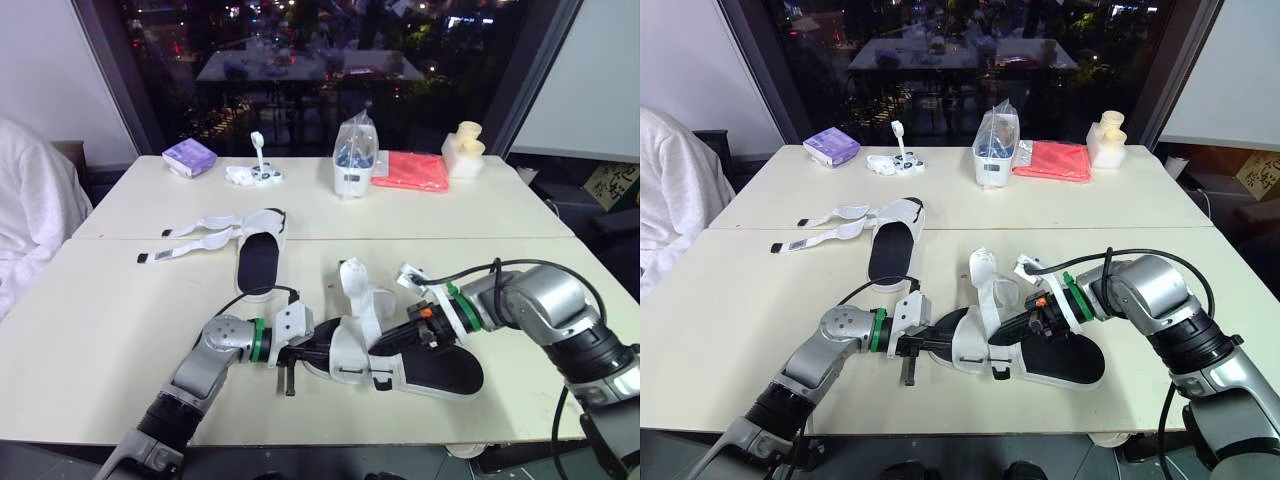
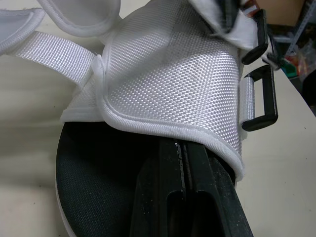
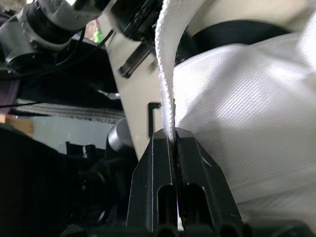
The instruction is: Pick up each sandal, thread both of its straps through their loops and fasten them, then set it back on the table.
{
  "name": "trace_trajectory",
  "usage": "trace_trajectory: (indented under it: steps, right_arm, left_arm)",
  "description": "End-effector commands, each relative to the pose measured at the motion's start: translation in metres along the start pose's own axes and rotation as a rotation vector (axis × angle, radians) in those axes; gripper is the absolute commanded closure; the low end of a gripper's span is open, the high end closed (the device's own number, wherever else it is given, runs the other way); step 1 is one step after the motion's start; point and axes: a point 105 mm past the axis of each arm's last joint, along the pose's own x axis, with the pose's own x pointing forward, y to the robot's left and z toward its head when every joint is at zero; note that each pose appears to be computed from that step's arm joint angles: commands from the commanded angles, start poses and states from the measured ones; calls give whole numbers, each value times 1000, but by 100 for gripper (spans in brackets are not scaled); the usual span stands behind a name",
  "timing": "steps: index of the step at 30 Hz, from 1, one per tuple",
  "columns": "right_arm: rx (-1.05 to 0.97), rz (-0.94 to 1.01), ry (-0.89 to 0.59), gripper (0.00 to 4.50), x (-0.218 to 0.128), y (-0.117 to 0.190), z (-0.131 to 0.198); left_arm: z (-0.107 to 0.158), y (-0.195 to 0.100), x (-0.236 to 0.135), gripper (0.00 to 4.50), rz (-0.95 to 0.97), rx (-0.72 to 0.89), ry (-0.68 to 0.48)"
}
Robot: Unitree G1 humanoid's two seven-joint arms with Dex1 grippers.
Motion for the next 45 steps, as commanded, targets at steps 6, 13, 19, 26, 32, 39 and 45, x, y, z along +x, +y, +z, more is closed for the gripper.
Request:
trace_trajectory:
  steps: [6,13,19,26,32,39,45]
  right_arm:
    - [-30,-32,-10,449,-7,11,-6]
    - [-72,-81,-9,260,-10,12,-10]
    - [-123,-139,4,11,-30,14,-10]
    - [-73,-165,-58,11,-64,36,-14]
    - [36,-151,-60,11,-42,40,-50]
    - [112,-178,-134,11,-20,32,-68]
    - [102,-194,-237,11,-2,26,-63]
  left_arm:
    - [-10,-7,3,450,-19,-29,26]
    - [-10,-7,3,450,-19,-36,23]
    - [-10,-8,4,450,-23,-37,21]
    - [-10,-8,7,450,-19,-33,19]
    - [-11,-9,10,450,-14,-31,19]
    - [-12,-10,9,450,-14,-30,25]
    - [-12,-9,7,450,-11,-31,30]
